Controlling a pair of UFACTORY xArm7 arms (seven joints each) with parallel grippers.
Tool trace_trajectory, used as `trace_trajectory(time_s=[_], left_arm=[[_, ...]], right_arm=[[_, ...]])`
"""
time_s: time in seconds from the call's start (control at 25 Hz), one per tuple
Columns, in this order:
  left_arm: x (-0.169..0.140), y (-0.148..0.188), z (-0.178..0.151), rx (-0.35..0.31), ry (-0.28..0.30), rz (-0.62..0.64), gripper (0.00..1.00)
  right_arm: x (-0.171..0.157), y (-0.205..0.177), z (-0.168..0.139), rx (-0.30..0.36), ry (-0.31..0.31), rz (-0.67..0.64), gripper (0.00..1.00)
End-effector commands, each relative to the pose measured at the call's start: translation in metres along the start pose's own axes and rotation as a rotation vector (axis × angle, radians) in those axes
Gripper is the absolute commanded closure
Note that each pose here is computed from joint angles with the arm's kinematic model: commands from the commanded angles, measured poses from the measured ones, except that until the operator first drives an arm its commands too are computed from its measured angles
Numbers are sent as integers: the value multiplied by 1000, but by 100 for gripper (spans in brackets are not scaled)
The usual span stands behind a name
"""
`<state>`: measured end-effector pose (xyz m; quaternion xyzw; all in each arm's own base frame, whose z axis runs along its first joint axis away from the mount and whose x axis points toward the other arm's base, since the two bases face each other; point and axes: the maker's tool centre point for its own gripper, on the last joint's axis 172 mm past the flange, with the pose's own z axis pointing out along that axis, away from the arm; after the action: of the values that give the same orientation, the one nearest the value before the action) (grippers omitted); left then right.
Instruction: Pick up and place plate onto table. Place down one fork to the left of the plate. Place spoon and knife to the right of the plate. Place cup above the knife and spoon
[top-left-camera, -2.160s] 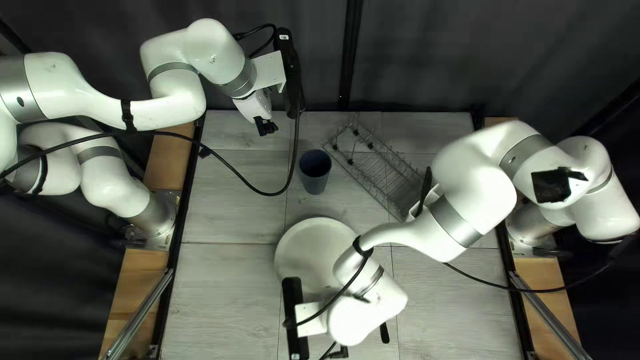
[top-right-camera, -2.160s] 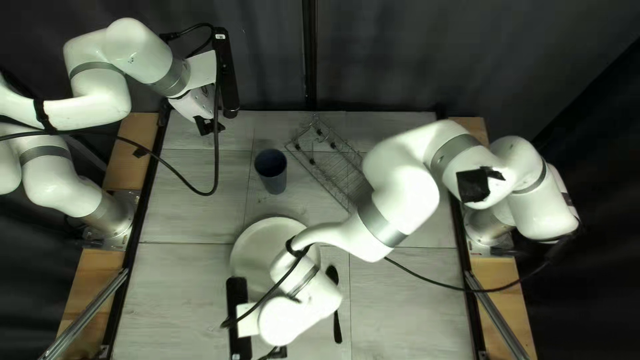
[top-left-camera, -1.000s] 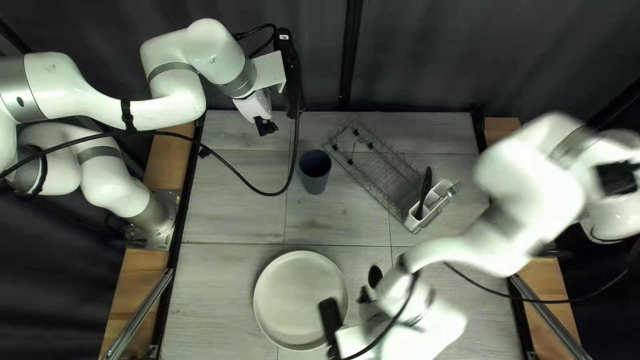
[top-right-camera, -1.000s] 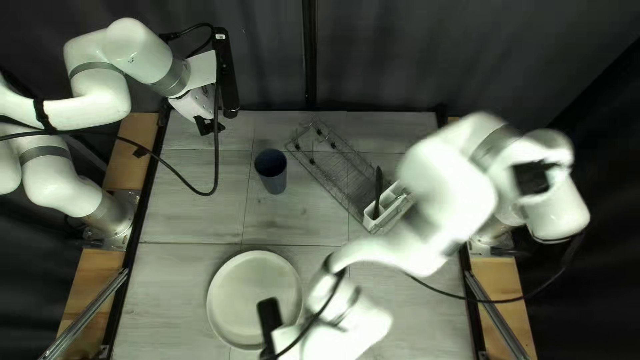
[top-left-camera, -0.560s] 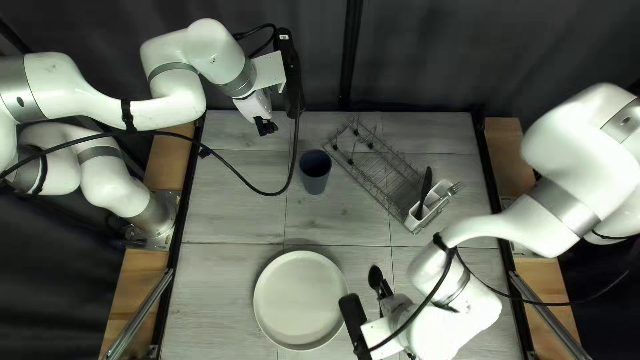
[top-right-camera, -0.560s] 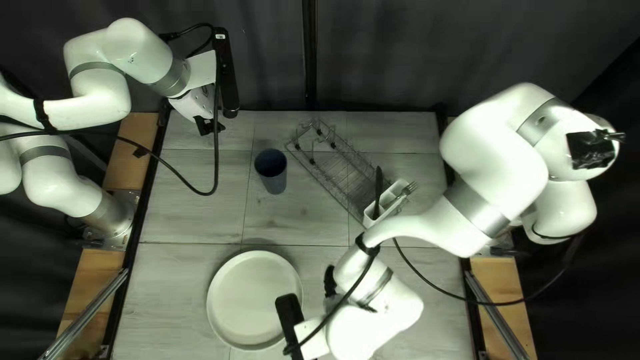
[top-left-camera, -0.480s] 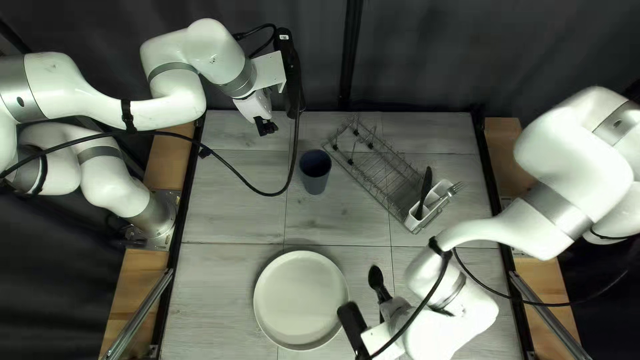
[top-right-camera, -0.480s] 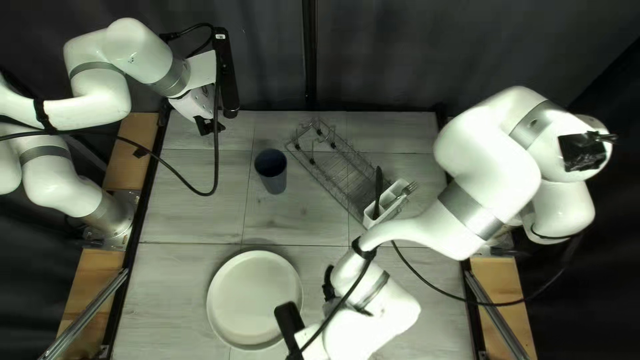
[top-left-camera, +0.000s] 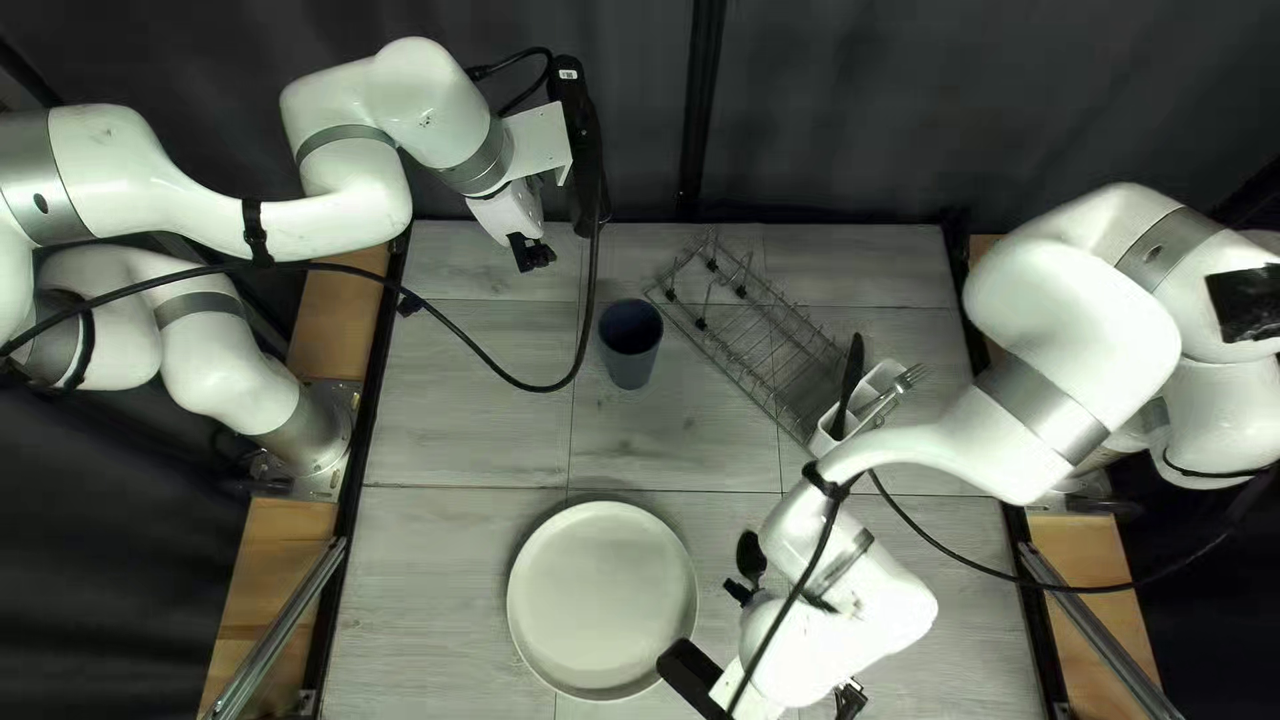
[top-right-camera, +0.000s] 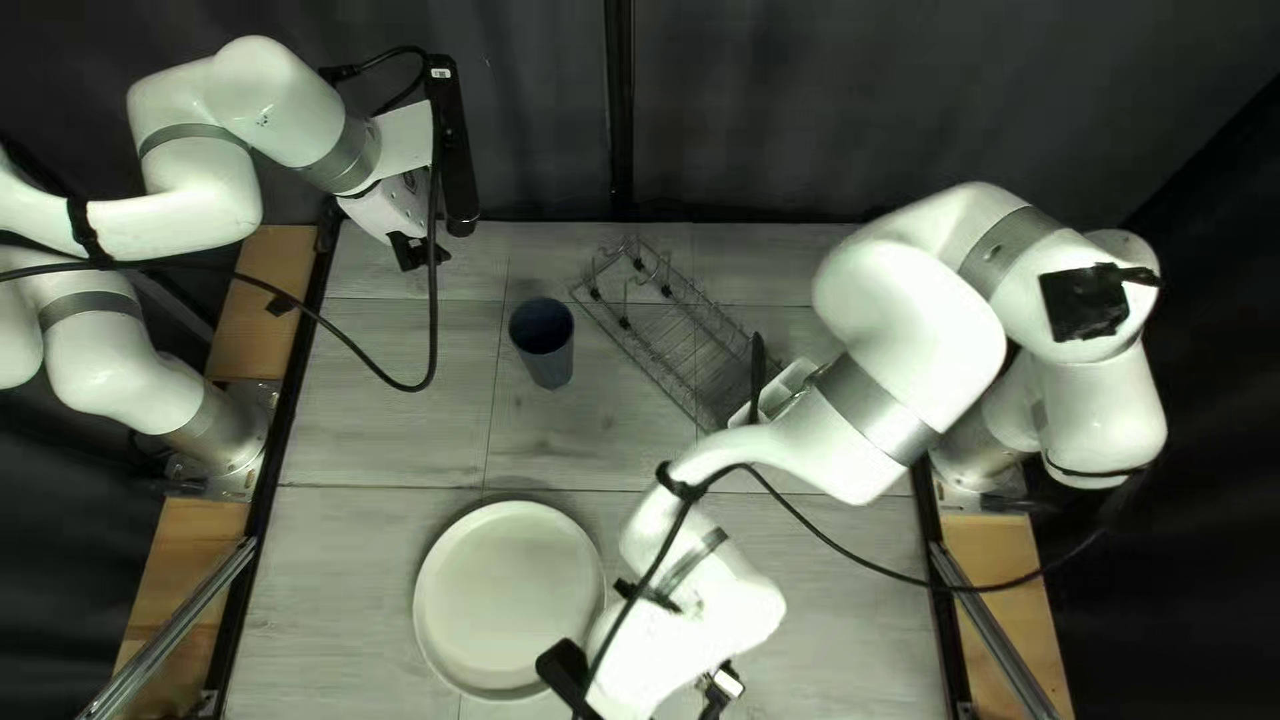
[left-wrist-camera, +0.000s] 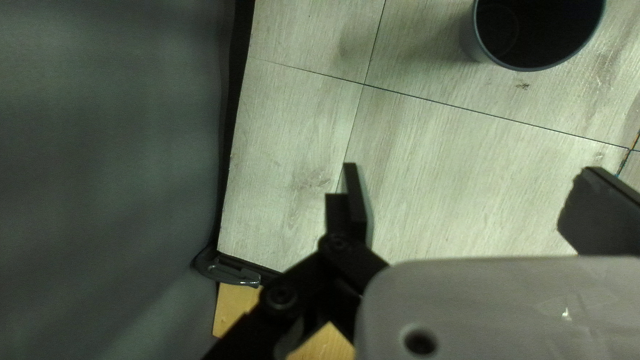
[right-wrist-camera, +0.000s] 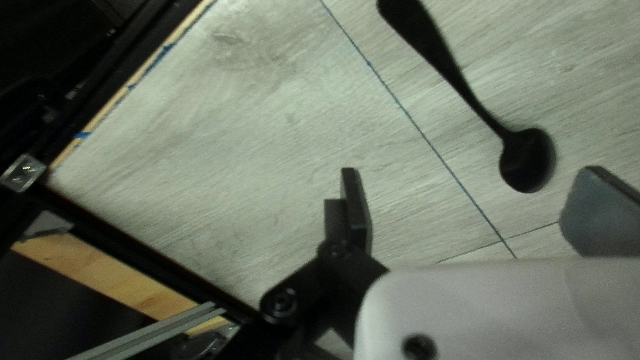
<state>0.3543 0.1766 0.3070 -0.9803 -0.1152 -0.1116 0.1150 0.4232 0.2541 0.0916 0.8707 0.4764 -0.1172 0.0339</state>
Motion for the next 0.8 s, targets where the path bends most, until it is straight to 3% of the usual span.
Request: trace_trajectory(time_s=[0.04, 0.2, 0.36, 0.68, 0.8], left_arm=[[0, 0, 0, 0, 0, 0, 0], [0, 0, 0, 0, 0, 0, 0], [0, 0, 0, 0, 0, 0, 0], [0, 0, 0, 0, 0, 0, 0], [0, 0, 0, 0, 0, 0, 0]], right_arm=[[-13, 11, 10, -90, 23, -163, 0], [-11, 12, 21, -120, 36, -231, 0], [-14, 26, 38, -105, 63, -314, 0], [-18, 33, 39, -99, 76, -305, 0], [-33, 31, 55, -118, 66, -311, 0]])
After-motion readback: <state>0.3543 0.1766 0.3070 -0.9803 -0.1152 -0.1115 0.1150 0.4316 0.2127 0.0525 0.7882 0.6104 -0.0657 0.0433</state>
